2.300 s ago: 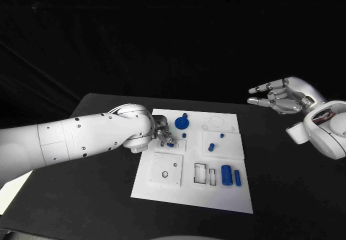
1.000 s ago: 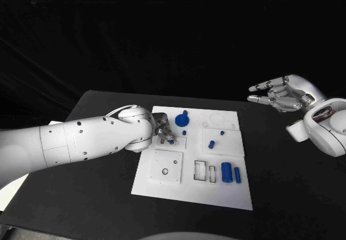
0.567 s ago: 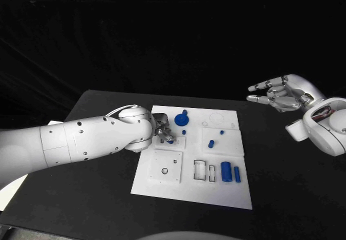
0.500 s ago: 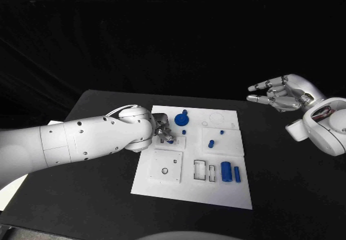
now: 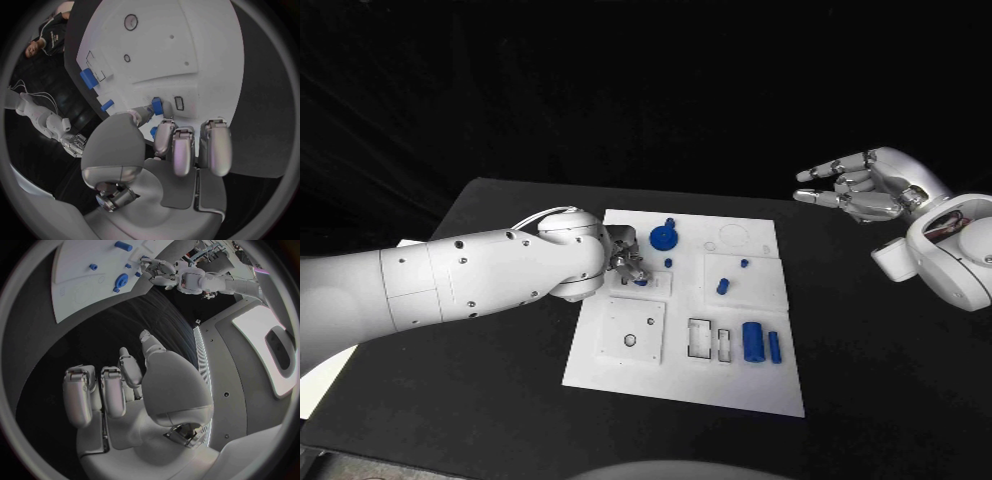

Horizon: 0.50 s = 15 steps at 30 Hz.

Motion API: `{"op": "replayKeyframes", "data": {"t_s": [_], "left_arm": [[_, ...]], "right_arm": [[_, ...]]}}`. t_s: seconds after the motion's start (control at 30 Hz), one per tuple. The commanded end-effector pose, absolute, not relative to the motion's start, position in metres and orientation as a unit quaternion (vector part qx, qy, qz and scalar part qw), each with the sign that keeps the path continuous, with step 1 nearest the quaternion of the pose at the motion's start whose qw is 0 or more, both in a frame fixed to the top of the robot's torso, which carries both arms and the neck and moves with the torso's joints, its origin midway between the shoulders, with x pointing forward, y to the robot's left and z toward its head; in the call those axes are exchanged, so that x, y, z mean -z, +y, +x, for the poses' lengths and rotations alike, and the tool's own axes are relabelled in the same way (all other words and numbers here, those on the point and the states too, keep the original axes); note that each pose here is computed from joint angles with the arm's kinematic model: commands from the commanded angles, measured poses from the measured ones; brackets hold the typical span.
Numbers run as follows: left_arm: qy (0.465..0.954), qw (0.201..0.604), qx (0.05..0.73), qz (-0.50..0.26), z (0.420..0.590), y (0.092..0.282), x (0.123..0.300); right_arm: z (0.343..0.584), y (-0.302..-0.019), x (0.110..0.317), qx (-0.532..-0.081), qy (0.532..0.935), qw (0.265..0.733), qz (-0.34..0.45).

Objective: Assemble the parts on the task board

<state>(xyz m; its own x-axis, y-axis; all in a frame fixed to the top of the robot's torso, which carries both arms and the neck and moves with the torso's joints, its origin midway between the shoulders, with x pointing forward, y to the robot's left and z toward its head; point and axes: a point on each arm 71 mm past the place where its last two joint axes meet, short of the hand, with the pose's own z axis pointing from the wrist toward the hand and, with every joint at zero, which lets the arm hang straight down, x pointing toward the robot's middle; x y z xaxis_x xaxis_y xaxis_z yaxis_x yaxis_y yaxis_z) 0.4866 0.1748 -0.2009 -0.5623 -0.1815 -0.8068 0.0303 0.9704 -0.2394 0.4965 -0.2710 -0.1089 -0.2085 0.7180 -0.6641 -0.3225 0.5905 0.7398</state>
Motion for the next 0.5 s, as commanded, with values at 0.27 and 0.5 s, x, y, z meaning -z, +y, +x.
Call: {"op": "replayKeyframes", "data": {"t_s": [0.27, 0.5], "left_arm": [[0.886, 0.45, 0.105, -0.035, 0.4865, 0.1755, 0.2062], [0.889, 0.446, 0.102, -0.034, 0.4883, 0.1746, 0.2076]], "right_arm": [[0.4958, -0.2695, 0.1093, -0.43, 0.652, 0.607, 0.148], [0.4954, -0.2692, 0.1091, -0.431, 0.652, 0.607, 0.148]]}}
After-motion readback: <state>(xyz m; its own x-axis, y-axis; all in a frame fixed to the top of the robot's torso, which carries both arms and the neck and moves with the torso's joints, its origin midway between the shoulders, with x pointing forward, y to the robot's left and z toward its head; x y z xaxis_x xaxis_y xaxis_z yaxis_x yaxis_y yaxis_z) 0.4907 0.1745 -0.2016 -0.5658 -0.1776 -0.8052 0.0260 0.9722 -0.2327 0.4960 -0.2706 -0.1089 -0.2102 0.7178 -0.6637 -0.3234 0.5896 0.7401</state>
